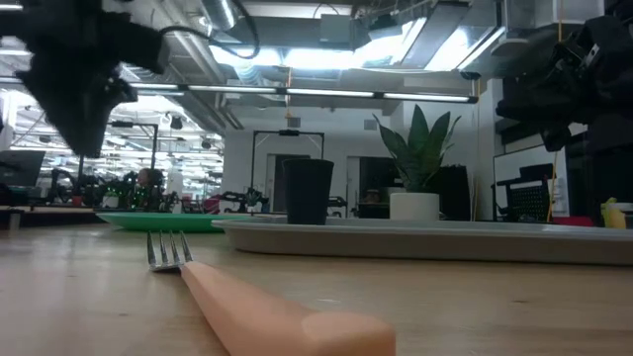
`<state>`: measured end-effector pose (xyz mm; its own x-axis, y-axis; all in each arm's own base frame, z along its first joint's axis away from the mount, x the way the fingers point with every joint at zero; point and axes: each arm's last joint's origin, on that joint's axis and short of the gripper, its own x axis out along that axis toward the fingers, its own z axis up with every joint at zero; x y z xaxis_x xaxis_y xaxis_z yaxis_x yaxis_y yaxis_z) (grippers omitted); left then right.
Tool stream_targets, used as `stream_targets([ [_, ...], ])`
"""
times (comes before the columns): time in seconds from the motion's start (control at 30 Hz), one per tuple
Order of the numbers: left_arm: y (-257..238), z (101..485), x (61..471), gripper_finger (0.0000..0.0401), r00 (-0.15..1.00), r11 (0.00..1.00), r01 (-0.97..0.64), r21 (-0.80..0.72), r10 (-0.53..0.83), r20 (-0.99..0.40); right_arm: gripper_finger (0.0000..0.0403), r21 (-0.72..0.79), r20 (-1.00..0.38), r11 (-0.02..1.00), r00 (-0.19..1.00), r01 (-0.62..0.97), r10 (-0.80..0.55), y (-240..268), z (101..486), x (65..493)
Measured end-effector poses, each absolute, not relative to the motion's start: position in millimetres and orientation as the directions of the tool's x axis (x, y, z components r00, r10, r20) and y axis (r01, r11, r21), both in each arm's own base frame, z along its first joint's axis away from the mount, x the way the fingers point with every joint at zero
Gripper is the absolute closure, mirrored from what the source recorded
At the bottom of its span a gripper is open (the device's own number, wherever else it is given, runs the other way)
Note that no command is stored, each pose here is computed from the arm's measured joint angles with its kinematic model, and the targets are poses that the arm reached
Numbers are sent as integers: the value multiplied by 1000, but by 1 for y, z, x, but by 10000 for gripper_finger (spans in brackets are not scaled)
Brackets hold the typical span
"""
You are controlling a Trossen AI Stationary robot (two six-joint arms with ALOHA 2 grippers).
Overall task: Pick and place plate/cup/fork/spoon on tray
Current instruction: Put the blue plate on the grey tray to the bottom right of the black cup
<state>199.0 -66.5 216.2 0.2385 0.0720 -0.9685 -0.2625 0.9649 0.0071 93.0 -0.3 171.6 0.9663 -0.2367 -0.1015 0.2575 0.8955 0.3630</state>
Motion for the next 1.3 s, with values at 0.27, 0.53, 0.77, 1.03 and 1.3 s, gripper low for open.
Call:
stream_targets([
  [0.27,-59,182,182,296,224,930,-243,276,331,-917,350,363,-102,896,966,257,-237,0,172,93],
  [0.53,-52,166,173,296,223,892,-189,410,445,-867,350,362,-102,896,966,258,-237,0,172,93],
  [0.77,-53,158,178,296,313,890,-111,443,454,-834,350,360,-102,897,966,258,-237,0,172,93],
  [1.03,-49,151,174,296,327,851,-101,516,518,-790,350,360,-102,897,966,258,-237,0,172,93],
  [1.3,-49,144,173,296,354,849,-90,521,516,-780,350,360,-102,897,966,257,-236,0,172,93],
])
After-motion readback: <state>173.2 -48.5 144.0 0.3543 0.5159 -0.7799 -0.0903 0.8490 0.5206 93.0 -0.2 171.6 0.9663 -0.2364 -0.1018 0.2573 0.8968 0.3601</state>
